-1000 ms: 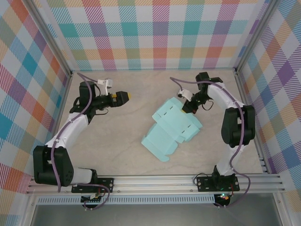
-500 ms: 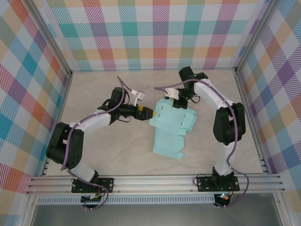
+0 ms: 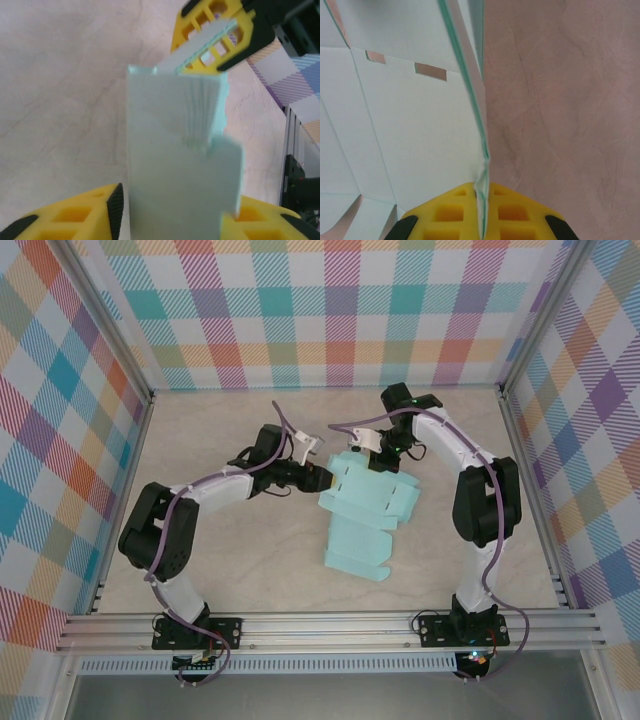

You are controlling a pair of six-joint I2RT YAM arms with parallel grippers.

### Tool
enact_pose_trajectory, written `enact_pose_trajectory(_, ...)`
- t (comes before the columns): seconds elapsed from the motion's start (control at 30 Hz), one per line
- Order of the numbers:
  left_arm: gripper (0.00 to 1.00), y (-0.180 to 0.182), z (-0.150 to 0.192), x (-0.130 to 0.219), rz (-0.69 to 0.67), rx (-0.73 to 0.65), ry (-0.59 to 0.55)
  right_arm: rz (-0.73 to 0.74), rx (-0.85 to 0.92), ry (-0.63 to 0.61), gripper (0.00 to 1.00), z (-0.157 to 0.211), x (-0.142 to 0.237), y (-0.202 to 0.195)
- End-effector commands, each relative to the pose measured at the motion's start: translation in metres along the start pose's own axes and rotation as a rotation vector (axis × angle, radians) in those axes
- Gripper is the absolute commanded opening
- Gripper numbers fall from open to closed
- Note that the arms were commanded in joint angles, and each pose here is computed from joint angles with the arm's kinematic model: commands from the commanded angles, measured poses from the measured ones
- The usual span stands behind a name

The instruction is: Fold the paper box

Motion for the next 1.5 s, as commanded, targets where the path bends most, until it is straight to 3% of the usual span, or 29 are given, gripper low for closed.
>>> enact_pose_trajectory(0.0,0.28,-0.008,-0.003,-0.002,0.043,-0.027,0.022,-0.041,0.014,-0.037,0.00,-0.007,0.006,0.012)
enact_pose_trajectory(0.1,0.03,-0.009,-0.001,-0.003,0.053,-0.019,0.042,-0.003,0.005,-0.032,0.01,-0.006,0.008,0.007)
enact_pose_trajectory(0.13,0.00,-0.007,0.000,-0.004,0.048,-0.014,0.047,0.022,-0.013,-0.028,0.04,-0.005,0.008,0.002)
enact_pose_trajectory(0.17,0.00,-0.006,0.001,-0.004,0.041,-0.003,0.050,0.058,-0.040,-0.026,0.09,-0.004,0.010,-0.004)
enact_pose_trajectory(0.23,0.00,-0.003,0.002,-0.005,0.032,0.028,0.045,0.126,-0.117,-0.029,0.31,-0.003,0.015,-0.016)
enact_pose_trajectory(0.33,0.00,0.002,-0.003,-0.003,0.017,0.108,-0.010,0.175,-0.197,-0.085,0.48,-0.010,0.032,-0.013)
enact_pose_trajectory(0.5,0.00,0.012,-0.014,0.003,-0.016,0.251,-0.148,0.317,-0.323,-0.244,0.62,-0.025,0.066,0.000)
enact_pose_trajectory(0.63,0.00,0.021,-0.015,0.004,-0.049,0.329,-0.190,0.385,-0.461,-0.383,0.64,-0.038,0.084,0.010)
enact_pose_trajectory(0.7,0.00,0.026,-0.016,0.003,-0.068,0.380,-0.207,0.325,-0.588,-0.450,0.64,-0.051,0.076,0.019)
enact_pose_trajectory(0.83,0.00,0.029,-0.020,0.001,-0.068,0.453,-0.219,0.221,-0.767,-0.353,0.66,-0.069,0.033,0.039)
enact_pose_trajectory(0.97,0.00,0.033,-0.026,0.003,-0.084,0.524,-0.244,0.137,-1.011,-0.356,0.67,-0.069,0.003,0.046)
enact_pose_trajectory(1.03,0.00,0.034,-0.027,0.003,-0.077,0.563,-0.245,0.125,-0.986,-0.324,0.75,-0.075,-0.011,0.053)
enact_pose_trajectory(1.17,0.00,0.030,-0.031,0.002,-0.063,0.588,-0.232,0.145,-0.838,-0.221,0.76,-0.093,-0.032,0.068)
enact_pose_trajectory(1.33,0.00,0.026,-0.035,0.005,-0.056,0.584,-0.238,0.199,-0.875,-0.142,0.74,-0.080,-0.048,0.064)
enact_pose_trajectory(1.47,0.00,0.027,-0.031,0.005,-0.073,0.572,-0.223,0.265,-0.899,-0.119,0.65,-0.071,-0.043,0.056)
Point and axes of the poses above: each hand's point on the last joint's axis, 136 mm out from that joint toward the fingers, its own x axis back along the fingers, its own y axis along the line the jaws close on, z = x × y, the point moved 3 cm from there along x, back along the fingers, and after that the axes turned 8 degrees about x, right-handed, at the moved point
